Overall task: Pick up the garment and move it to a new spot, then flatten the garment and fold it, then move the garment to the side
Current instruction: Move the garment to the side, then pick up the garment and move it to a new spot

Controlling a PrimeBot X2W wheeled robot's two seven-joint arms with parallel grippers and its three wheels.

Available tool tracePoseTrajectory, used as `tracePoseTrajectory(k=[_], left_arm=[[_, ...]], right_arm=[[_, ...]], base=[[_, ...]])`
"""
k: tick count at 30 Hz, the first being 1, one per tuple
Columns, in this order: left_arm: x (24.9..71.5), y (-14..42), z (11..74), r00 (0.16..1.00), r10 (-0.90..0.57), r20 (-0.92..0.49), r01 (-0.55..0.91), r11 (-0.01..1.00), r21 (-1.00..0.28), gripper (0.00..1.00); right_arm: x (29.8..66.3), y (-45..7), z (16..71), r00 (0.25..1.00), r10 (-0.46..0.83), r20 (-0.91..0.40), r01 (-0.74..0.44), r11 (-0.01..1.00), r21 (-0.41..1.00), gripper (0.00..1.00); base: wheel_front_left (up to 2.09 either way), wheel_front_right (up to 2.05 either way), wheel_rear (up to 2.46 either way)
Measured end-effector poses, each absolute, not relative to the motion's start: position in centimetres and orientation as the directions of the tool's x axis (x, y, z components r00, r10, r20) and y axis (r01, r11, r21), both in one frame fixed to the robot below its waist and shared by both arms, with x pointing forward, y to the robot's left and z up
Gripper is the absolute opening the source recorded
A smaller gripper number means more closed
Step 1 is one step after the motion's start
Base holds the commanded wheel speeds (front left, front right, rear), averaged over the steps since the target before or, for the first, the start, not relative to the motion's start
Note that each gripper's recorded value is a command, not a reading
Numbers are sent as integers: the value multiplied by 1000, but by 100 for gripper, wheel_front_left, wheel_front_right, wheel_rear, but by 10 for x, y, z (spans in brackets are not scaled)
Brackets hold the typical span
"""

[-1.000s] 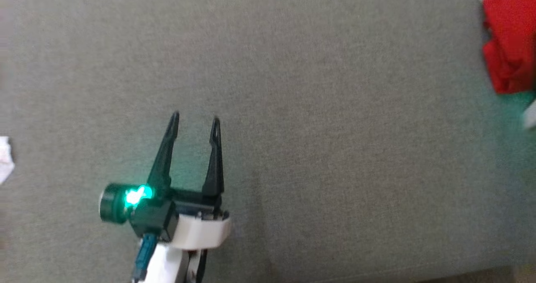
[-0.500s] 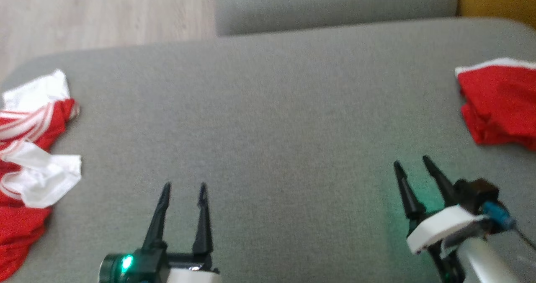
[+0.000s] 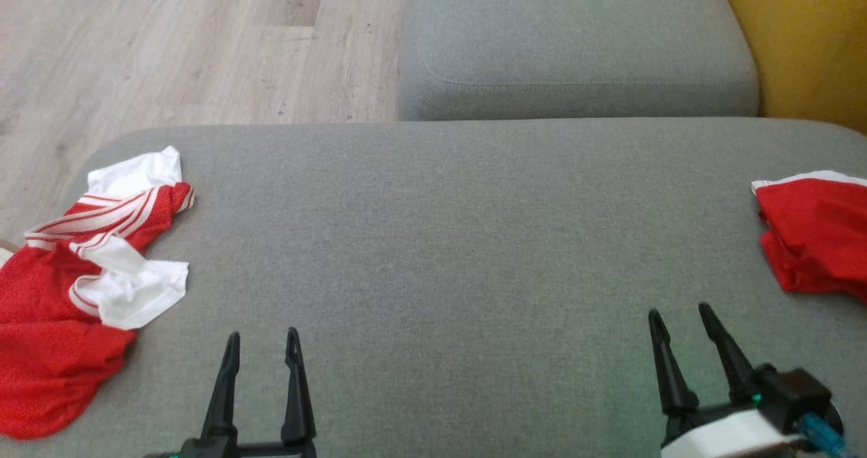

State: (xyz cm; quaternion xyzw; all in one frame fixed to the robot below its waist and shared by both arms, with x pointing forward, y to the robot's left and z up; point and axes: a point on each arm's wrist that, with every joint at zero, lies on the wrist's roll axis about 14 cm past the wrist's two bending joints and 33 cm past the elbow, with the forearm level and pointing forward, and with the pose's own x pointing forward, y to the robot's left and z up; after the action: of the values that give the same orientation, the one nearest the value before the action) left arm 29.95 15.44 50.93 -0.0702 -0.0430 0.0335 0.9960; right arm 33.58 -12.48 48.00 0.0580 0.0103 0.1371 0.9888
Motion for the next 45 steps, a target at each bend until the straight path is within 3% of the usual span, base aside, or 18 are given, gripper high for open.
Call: tracePoseTrajectory(k=[29, 45], left_arm=[[295, 166, 509, 991, 105, 81, -94, 987, -127, 100], [247, 235, 500, 925, 375, 53, -368, 923, -110, 100]], right_arm=[[333, -130, 476, 972, 236, -15, -232, 965, 124, 100], [354, -40, 465, 870, 490, -54, -480, 866, 141, 100]], base=[[0, 0, 0], [0, 0, 0]])
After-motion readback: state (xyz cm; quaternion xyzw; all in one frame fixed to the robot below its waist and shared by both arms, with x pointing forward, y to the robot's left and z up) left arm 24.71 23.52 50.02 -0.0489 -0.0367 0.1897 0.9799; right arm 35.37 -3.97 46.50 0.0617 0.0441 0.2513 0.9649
